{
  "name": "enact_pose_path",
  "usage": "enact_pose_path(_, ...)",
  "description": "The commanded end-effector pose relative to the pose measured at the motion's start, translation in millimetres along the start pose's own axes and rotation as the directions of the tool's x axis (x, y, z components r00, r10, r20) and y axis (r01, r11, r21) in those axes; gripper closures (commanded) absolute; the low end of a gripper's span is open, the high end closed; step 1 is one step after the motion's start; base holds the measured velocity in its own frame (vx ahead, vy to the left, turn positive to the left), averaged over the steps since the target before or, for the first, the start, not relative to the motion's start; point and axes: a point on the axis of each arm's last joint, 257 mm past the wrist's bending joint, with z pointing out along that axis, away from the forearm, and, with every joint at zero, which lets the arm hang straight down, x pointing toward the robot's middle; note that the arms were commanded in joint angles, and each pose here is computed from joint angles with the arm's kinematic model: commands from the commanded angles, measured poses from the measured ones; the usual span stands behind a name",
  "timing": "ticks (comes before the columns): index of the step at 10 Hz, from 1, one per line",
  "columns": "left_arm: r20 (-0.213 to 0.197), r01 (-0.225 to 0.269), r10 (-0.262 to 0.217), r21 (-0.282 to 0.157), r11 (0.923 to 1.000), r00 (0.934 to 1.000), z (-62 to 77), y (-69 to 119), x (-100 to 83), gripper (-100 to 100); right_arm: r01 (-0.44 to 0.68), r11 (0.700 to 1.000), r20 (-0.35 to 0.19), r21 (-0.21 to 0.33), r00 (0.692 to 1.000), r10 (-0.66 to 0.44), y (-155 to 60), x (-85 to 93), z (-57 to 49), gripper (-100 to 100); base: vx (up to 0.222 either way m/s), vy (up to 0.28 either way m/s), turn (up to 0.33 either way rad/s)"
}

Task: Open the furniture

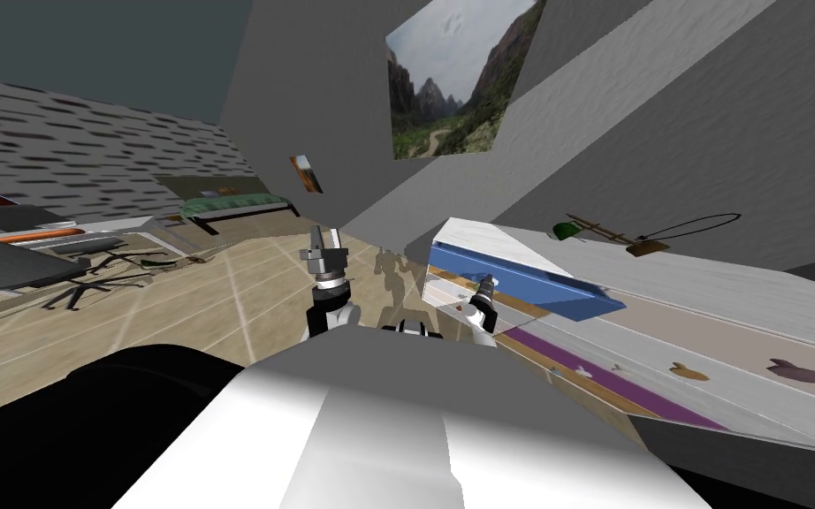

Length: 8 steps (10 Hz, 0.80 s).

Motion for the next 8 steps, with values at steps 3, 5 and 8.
enact_pose_path(3, 0.000, 0.000, 0.000, 0.000, 1.0000, 1.0000, 0.0, 0.0, 0.0, 0, 0.003, 1.000, 0.011, -0.005, 1.000, -0.003, 1.6, -5.1, -4.2, 100, -0.143, 0.067, -0.026)
enact_pose_path(5, 0.000, 0.000, 0.000, 0.000, 1.0000, 1.0000, 0.0, 0.0, 0.0, 0, 0.000, 1.000, 0.009, 0.002, 1.000, 0.000, -2.1, -4.2, -3.1, 100, -0.140, 0.070, -0.014)
enact_pose_path(8, 0.000, 0.000, 0.000, 0.000, 1.0000, 1.0000, 0.0, 0.0, 0.0, 0, 0.002, 1.000, 0.019, -0.002, 1.000, -0.002, -0.6, -8.5, -7.7, 100, -0.170, 0.064, -0.018)
